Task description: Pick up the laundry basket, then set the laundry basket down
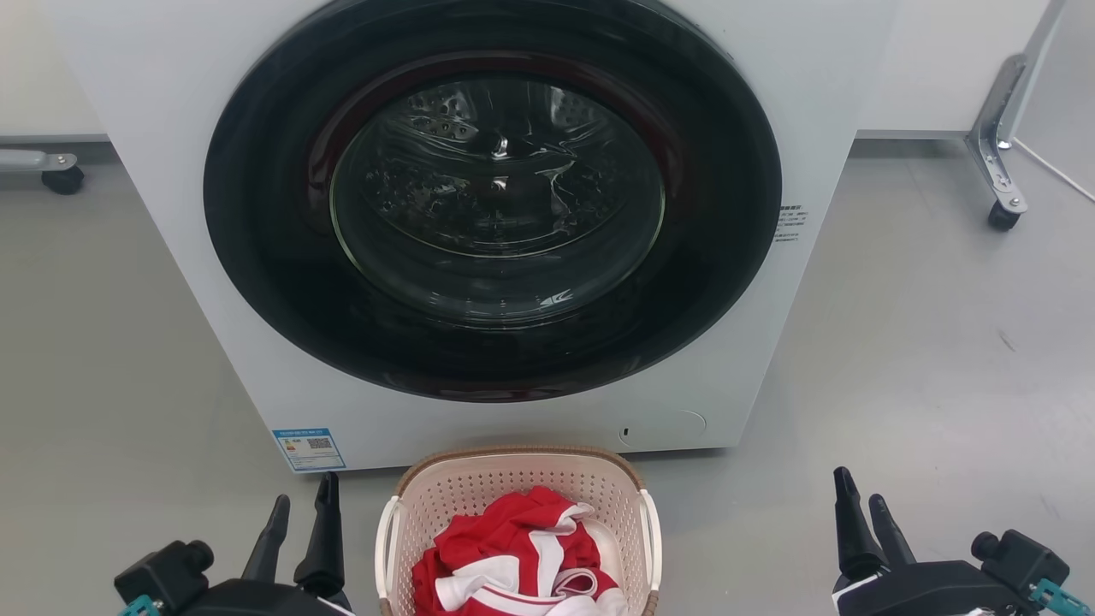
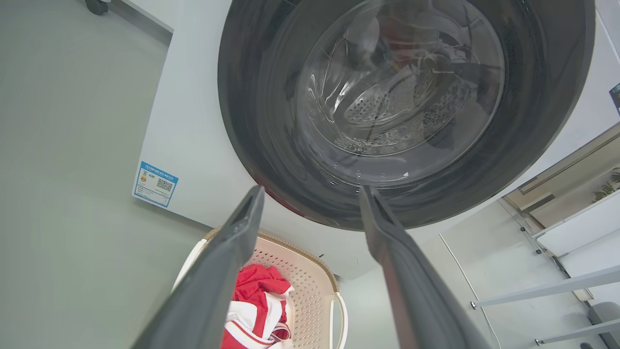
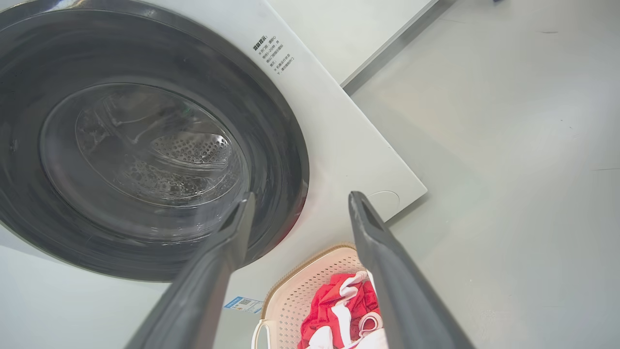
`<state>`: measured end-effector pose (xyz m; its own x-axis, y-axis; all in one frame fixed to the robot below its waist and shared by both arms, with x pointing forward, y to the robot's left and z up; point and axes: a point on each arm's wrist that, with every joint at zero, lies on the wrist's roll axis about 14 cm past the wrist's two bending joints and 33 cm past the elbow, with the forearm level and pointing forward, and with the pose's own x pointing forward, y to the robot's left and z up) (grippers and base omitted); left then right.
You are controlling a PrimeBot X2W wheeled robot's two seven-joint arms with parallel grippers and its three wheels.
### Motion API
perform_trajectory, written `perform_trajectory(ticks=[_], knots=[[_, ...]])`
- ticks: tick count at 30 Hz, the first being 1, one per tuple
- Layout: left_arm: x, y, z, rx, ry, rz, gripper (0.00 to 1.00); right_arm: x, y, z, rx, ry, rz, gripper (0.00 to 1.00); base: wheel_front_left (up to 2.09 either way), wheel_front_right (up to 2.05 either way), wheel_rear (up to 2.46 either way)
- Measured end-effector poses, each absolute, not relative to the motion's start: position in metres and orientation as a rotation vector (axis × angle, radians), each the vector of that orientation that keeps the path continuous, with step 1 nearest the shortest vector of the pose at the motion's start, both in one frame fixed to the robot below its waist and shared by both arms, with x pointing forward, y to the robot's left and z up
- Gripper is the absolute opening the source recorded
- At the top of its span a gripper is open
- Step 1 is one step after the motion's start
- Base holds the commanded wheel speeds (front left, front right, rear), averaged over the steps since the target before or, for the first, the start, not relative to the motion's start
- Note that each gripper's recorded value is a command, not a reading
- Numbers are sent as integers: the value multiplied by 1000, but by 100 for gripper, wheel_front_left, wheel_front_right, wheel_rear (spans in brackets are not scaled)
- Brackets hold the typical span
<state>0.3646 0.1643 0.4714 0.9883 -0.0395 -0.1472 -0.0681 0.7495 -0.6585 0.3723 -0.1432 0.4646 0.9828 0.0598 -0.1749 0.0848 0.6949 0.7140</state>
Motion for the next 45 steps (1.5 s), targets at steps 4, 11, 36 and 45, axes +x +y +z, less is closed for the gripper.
perform_trajectory(ticks=[4, 11, 36, 45], knots=[[362, 163, 471, -658, 153, 13, 100, 373, -140, 468, 738, 177, 0, 100, 0, 0, 0], [362, 160, 478, -541, 117, 0, 100, 373, -134, 473, 631, 152, 20, 100, 0, 0, 0], [359, 148, 503, -149, -29, -56, 100, 375, -114, 501, 268, 1, 97, 100, 0, 0, 0], [357, 141, 513, -23, -88, -82, 100, 374, -105, 509, 148, -56, 126, 100, 0, 0, 0]])
